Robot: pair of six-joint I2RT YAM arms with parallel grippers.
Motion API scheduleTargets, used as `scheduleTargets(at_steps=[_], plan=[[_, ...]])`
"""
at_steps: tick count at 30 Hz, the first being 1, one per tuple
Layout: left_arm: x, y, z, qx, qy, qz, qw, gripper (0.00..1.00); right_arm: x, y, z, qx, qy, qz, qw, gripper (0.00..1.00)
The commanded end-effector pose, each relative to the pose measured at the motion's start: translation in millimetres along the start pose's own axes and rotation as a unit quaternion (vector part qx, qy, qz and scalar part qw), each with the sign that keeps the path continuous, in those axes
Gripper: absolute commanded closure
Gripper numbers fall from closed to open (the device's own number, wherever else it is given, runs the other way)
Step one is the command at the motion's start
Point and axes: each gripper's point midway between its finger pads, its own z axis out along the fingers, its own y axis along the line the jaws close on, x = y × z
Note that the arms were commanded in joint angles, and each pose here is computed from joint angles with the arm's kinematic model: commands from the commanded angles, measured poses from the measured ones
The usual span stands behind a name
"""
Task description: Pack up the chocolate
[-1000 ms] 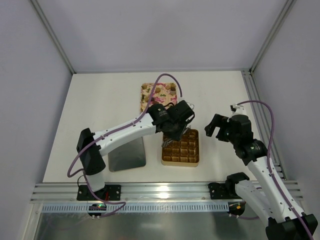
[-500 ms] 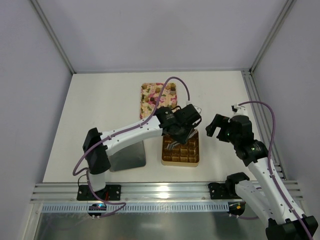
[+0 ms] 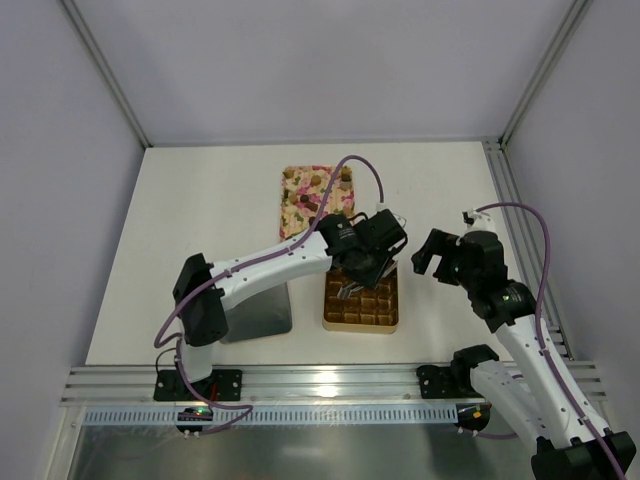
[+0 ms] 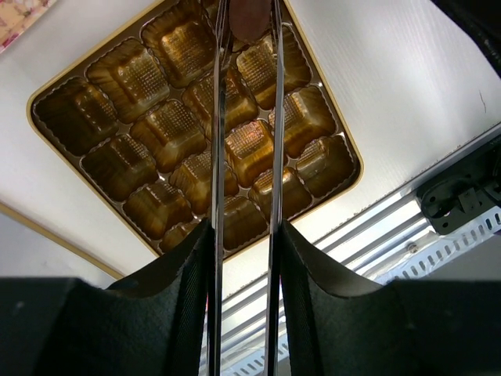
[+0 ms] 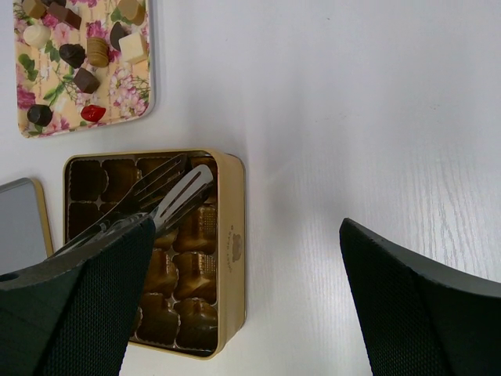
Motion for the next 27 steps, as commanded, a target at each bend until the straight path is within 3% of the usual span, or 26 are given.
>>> scheduleTargets(at_steps=[1, 8, 16, 20, 27], plan=[[-20, -10, -12, 0.017, -0.036, -0.001, 0.999, 0.62, -13, 4, -6, -0.005, -0.021, -0.006, 1.000, 0.00], [-24, -10, -16, 0.016, -0.043, 0.002, 0.999, 0.57, -13, 4, -6, -0.004, -0.020, -0.008, 1.000, 0.00], [-42, -1, -43, 0.010, -0.085, -0.010, 0.996, 0.60, -17, 6, -7, -0.007, -0.024, -0.008, 1.000, 0.00], [-54, 21, -57, -0.005, -0.103, -0.030, 0.994, 0.61, -18, 8, -6, -0.011, -0.022, -0.010, 1.000, 0.00], [-74, 93, -61, -0.068, -0.108, -0.082, 0.988, 0.61, -16, 12, 1, -0.021, -0.015, -0.011, 1.000, 0.00]])
